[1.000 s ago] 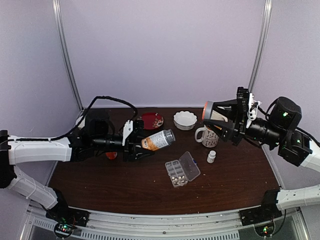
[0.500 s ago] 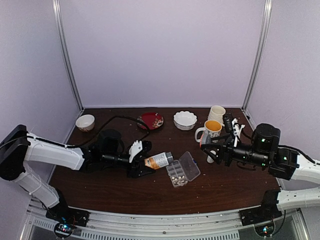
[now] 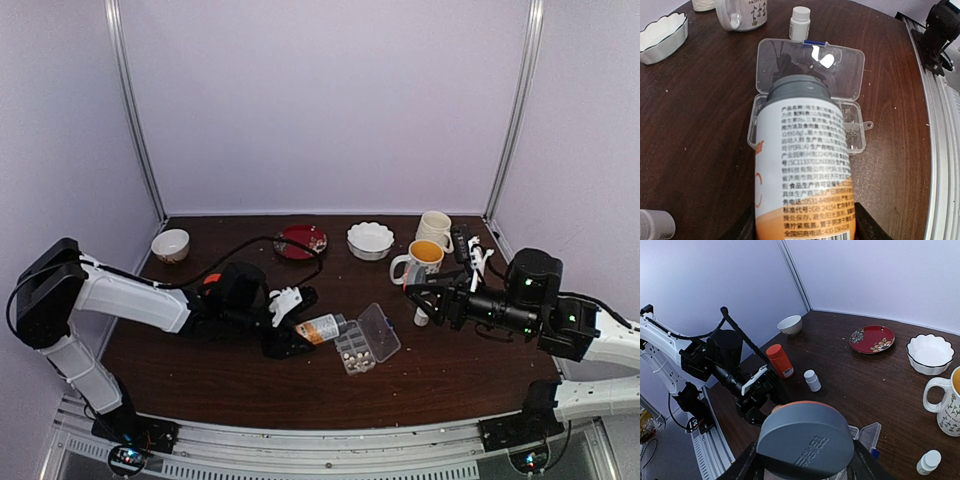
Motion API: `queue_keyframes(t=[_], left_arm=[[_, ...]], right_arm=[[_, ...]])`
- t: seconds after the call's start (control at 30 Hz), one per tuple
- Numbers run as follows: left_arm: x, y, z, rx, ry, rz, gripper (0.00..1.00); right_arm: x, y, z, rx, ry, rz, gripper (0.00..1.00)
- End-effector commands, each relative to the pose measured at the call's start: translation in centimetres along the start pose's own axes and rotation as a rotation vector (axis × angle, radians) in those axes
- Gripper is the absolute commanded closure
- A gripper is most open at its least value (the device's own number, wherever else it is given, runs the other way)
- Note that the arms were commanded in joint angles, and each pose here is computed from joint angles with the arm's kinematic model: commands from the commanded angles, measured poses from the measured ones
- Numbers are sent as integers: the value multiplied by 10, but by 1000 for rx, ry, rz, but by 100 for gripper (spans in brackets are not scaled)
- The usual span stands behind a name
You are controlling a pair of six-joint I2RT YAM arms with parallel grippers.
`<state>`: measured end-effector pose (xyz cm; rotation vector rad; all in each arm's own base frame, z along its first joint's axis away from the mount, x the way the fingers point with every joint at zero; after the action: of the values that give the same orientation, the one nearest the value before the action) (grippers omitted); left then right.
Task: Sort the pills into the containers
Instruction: Pour the pill into the compartment of the pill container.
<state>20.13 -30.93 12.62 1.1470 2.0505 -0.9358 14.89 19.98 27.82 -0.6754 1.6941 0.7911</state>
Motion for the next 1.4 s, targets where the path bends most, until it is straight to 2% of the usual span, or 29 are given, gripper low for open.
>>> queue_keyframes(t=[0.0,0.27,0.7,1.07,1.37], left_arm=[[-10,-4,8,-12,19,3,100],[-11,-7,18,-17,60,38,100],[-31,4,23,-102,15,-28,100],[-34,7,22,-124,102,-51,100],[-33,12,28,-111,61,-56,100]], right_arm=[[1,-3,0,36,-5,-2,100],[4,-4,3,38,6,-2,100],[10,-5,2,36,12,18,100],[16,-5,3,37,27,24,100],[16,-5,5,31,32,23,100]])
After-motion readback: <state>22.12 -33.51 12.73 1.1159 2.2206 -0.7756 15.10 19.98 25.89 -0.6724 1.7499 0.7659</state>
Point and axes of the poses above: each gripper's point midway between its finger pads, its own z axis out along the fingers, its own y axis along the line the jaws close on, x = y × z, the point moved 7 cm from there along -z, back along the fingers, and after that the axes turned 11 degrees about -z, right-handed, at the moved point
